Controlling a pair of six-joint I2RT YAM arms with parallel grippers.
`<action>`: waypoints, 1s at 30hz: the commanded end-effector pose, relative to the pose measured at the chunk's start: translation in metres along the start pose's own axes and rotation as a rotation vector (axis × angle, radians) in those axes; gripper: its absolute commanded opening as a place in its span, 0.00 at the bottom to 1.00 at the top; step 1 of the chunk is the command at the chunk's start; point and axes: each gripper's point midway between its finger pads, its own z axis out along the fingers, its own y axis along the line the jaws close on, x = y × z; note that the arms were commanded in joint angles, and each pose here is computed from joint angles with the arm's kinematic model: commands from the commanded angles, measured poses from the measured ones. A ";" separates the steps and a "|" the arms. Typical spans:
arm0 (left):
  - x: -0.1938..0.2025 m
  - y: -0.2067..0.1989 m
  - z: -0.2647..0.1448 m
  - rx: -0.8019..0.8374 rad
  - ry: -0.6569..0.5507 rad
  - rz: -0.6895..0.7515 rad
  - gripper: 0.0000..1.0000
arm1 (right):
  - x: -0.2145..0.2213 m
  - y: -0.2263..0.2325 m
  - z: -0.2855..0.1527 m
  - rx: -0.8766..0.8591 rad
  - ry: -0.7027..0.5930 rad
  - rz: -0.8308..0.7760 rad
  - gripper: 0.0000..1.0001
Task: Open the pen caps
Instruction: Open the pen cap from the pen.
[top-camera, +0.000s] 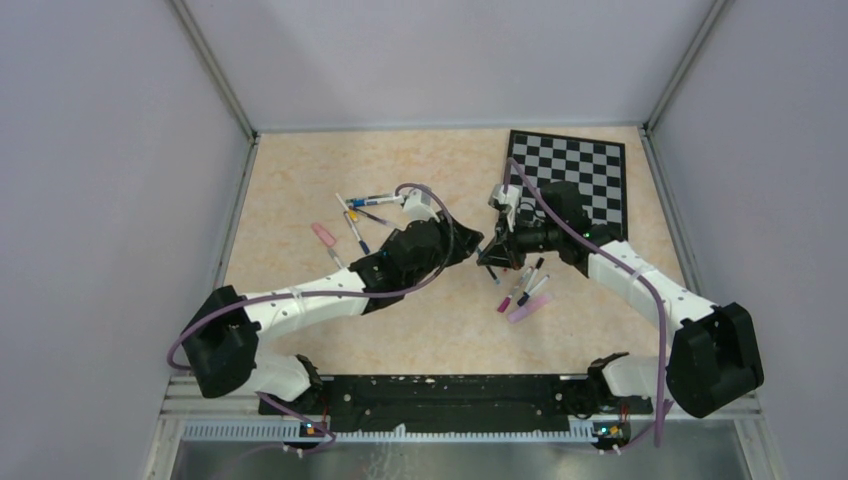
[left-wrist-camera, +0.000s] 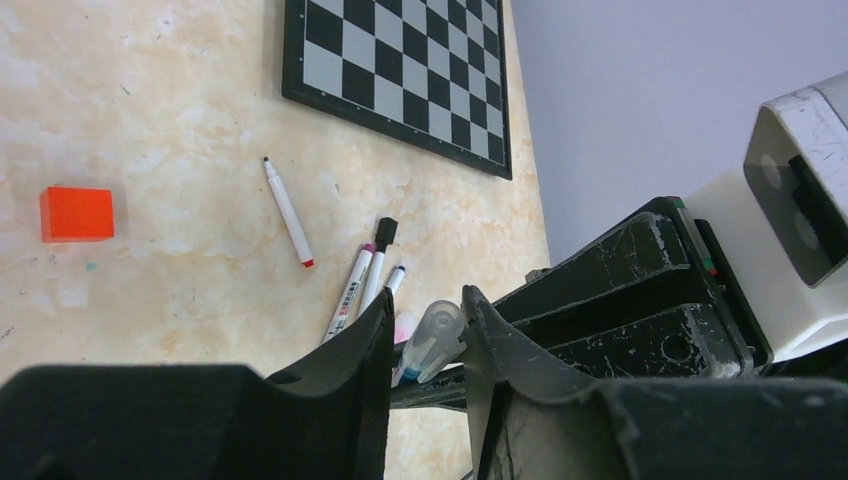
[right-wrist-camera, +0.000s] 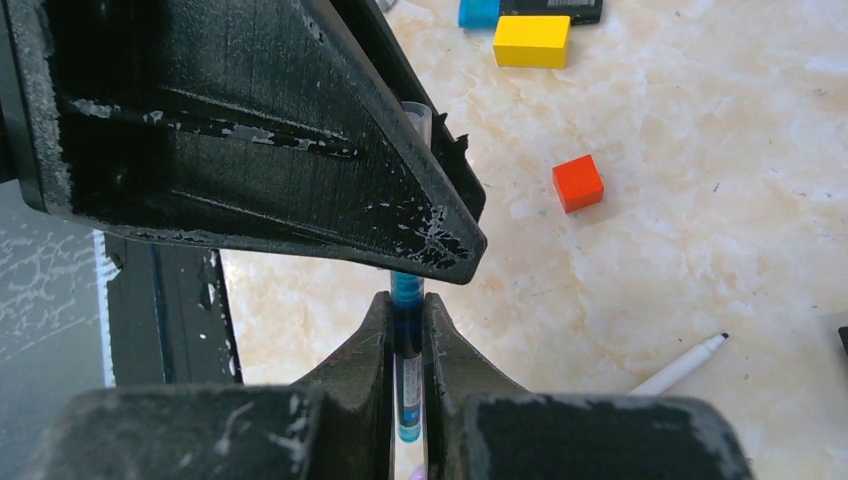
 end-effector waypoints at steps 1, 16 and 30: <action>-0.009 -0.016 0.001 0.015 -0.021 -0.020 0.34 | -0.025 -0.004 0.001 0.035 -0.045 -0.067 0.00; -0.065 -0.017 -0.012 0.003 -0.223 -0.059 0.00 | -0.005 0.001 0.003 0.026 -0.004 -0.114 0.00; -0.197 -0.001 -0.054 0.042 -0.522 -0.180 0.00 | 0.021 -0.006 0.007 0.061 0.050 -0.105 0.00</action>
